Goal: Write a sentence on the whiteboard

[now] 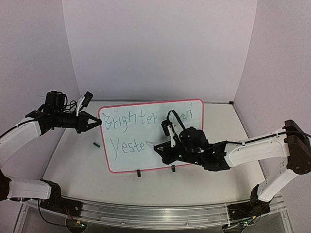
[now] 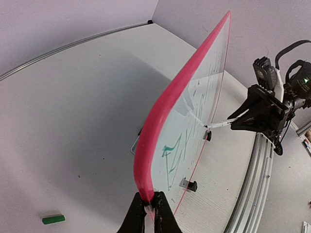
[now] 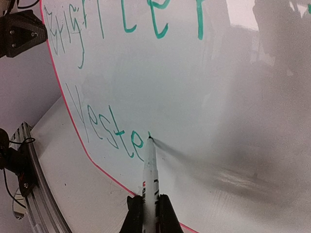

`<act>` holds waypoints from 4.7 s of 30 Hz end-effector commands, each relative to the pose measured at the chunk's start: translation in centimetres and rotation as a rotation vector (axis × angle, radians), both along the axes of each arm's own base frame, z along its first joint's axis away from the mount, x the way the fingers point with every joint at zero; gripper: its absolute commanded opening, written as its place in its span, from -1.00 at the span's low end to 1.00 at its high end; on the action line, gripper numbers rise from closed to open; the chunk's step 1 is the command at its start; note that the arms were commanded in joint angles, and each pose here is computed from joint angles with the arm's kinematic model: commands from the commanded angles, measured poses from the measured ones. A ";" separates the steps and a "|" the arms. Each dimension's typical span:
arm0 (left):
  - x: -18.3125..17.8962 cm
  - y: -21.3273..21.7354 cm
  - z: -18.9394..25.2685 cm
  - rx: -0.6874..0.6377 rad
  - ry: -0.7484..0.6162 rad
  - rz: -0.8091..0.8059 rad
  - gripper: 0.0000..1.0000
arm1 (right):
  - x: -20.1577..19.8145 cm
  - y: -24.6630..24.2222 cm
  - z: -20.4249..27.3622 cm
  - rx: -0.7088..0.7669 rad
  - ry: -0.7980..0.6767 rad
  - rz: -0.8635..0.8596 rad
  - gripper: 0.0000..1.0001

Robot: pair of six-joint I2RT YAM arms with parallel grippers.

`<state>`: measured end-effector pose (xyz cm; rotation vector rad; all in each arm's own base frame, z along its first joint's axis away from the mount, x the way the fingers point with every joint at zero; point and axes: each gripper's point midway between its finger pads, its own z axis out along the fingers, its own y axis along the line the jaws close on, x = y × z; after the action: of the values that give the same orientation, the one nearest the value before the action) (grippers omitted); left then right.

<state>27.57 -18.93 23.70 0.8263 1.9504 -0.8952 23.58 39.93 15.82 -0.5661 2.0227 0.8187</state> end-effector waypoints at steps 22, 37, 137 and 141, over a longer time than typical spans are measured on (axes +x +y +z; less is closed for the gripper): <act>-0.9 -0.1 -2.9 0.065 0.087 -0.013 -1.00 | 0.6 -0.2 0.2 -0.003 -0.008 -0.027 -1.00; -0.9 0.0 -2.9 0.065 0.086 -0.012 -1.00 | 1.3 0.0 1.8 0.024 -0.055 -0.052 -1.00; -0.9 -0.3 -3.3 0.077 0.098 -0.016 -1.00 | 2.5 -3.5 3.6 0.087 -0.089 -0.077 -1.00; -0.8 -0.2 -3.3 0.078 0.098 -0.014 -1.00 | 1.8 -3.3 2.1 0.078 -0.040 -0.049 -1.00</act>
<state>27.83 -18.89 23.56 0.8186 1.9573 -0.8888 25.18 36.67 17.62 -0.5178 1.9562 0.8192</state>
